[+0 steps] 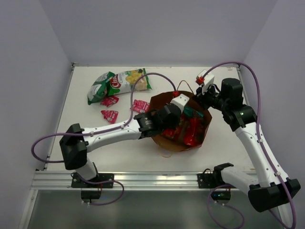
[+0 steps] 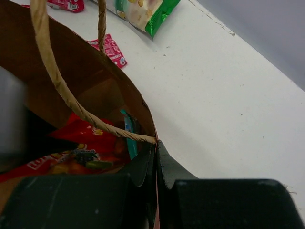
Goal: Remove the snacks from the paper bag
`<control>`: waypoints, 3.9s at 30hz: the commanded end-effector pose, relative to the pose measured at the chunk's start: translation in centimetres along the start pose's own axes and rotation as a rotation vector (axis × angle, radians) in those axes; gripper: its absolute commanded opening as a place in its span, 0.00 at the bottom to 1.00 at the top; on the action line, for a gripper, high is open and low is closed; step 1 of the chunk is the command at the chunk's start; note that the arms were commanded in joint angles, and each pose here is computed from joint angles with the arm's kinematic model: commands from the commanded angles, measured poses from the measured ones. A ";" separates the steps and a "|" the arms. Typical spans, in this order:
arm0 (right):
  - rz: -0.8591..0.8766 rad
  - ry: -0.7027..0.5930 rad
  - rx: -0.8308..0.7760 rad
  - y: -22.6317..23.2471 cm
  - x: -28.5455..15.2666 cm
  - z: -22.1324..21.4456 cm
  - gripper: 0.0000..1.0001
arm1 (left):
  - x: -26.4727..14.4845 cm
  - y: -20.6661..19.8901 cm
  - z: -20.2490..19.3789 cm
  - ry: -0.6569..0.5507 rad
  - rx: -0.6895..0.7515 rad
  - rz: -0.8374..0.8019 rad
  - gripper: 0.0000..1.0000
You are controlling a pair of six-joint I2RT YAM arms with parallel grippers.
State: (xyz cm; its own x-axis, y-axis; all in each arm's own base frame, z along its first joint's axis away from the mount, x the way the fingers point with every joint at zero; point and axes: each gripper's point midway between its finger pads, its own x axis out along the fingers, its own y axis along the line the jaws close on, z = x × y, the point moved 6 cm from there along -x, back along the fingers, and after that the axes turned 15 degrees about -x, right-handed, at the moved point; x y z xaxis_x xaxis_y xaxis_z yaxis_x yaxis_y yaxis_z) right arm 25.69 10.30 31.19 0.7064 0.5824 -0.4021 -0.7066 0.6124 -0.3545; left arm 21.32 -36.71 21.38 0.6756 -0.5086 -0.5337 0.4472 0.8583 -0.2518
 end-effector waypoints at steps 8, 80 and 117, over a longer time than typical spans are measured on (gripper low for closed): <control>-0.081 -0.061 -0.028 -1.2 -0.2 1.4 0.00 | -22.7 1.4 20.3 -0.659 -0.147 -0.153 0.00; 0.034 -0.101 -0.078 -0.6 -0.1 3.0 0.00 | -4.4 -0.7 8.6 -0.176 0.956 -0.546 1.00; -0.050 -0.041 -0.080 -0.9 0.6 1.3 0.00 | -13.4 -1.3 19.5 -0.524 0.881 -0.504 0.00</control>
State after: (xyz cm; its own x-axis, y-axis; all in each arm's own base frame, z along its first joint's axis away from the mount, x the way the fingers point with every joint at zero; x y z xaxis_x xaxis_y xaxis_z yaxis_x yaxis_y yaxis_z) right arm 26.30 10.89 30.48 0.6925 0.5833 -0.4245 -0.7212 0.5739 -0.3880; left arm 24.19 -35.06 35.50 0.2862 -0.8966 -0.3381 0.9156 0.1519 0.3722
